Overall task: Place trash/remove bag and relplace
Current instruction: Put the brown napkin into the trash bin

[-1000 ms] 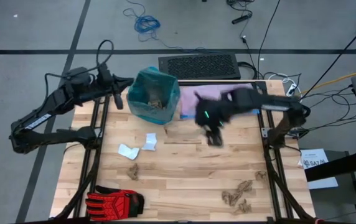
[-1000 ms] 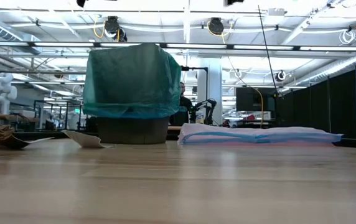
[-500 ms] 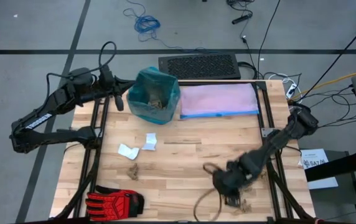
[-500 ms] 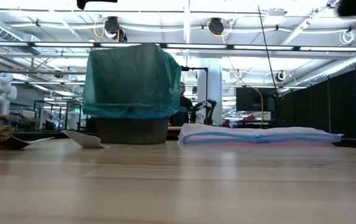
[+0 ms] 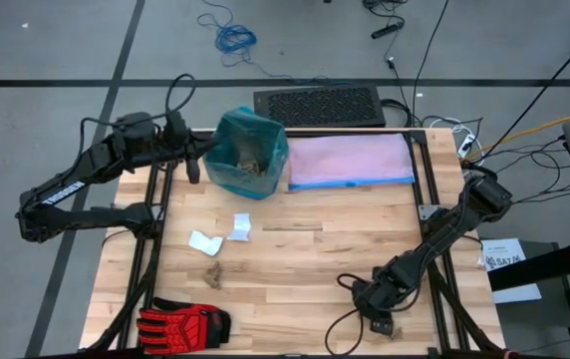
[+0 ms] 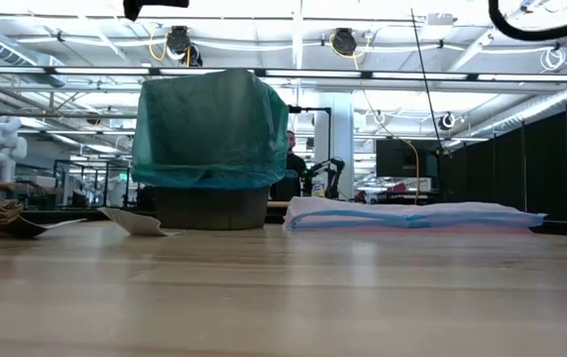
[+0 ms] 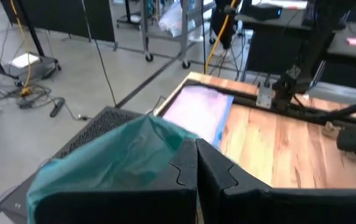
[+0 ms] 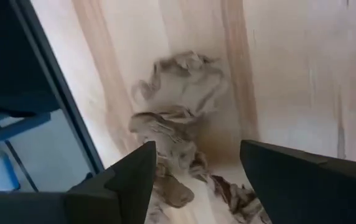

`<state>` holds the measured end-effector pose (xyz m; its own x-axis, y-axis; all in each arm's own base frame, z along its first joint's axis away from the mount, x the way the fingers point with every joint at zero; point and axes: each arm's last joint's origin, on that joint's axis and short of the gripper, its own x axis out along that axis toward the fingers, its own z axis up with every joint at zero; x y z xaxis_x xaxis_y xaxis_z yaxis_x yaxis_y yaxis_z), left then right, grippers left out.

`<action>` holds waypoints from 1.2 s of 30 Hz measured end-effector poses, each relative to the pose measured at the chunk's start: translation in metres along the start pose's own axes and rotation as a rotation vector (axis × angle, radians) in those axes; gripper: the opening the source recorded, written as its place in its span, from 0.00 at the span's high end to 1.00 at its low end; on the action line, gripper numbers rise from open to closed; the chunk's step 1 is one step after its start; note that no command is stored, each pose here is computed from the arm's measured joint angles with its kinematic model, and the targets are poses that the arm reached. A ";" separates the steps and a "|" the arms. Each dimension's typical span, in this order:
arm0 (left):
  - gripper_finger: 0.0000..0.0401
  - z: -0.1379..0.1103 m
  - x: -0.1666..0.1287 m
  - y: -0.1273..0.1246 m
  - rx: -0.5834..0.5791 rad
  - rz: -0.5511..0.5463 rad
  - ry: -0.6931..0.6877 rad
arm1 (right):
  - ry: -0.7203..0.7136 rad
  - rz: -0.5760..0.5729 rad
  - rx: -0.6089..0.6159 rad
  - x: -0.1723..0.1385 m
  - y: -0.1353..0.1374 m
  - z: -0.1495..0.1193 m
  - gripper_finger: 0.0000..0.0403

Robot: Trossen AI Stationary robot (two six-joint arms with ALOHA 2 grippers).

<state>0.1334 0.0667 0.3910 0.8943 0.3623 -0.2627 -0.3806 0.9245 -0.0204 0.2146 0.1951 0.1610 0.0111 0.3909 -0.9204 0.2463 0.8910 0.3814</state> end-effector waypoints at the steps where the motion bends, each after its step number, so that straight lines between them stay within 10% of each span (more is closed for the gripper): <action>1: 1.00 -0.001 0.000 0.000 0.000 0.000 0.005 | 0.004 -0.003 0.000 0.001 -0.001 -0.001 0.45; 6: 1.00 -0.001 0.000 0.000 0.000 0.001 0.007 | -0.002 0.005 -0.036 0.001 -0.001 0.000 0.57; 12: 1.00 0.000 0.000 0.000 0.000 0.006 0.001 | -0.029 0.030 -0.105 -0.001 -0.003 0.008 0.95; 17: 1.00 0.000 0.000 0.000 0.000 0.006 0.001 | -0.100 0.016 -0.120 -0.021 -0.013 0.036 0.99; 36: 1.00 0.005 0.000 0.000 0.013 0.017 -0.051 | -1.198 -0.570 -0.455 -0.277 -0.066 0.143 1.00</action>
<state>0.1342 0.0677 0.3958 0.8987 0.3830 -0.2137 -0.3929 0.9196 -0.0041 0.3341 -0.0056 0.3785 0.8834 -0.2713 -0.3821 0.1677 0.9444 -0.2827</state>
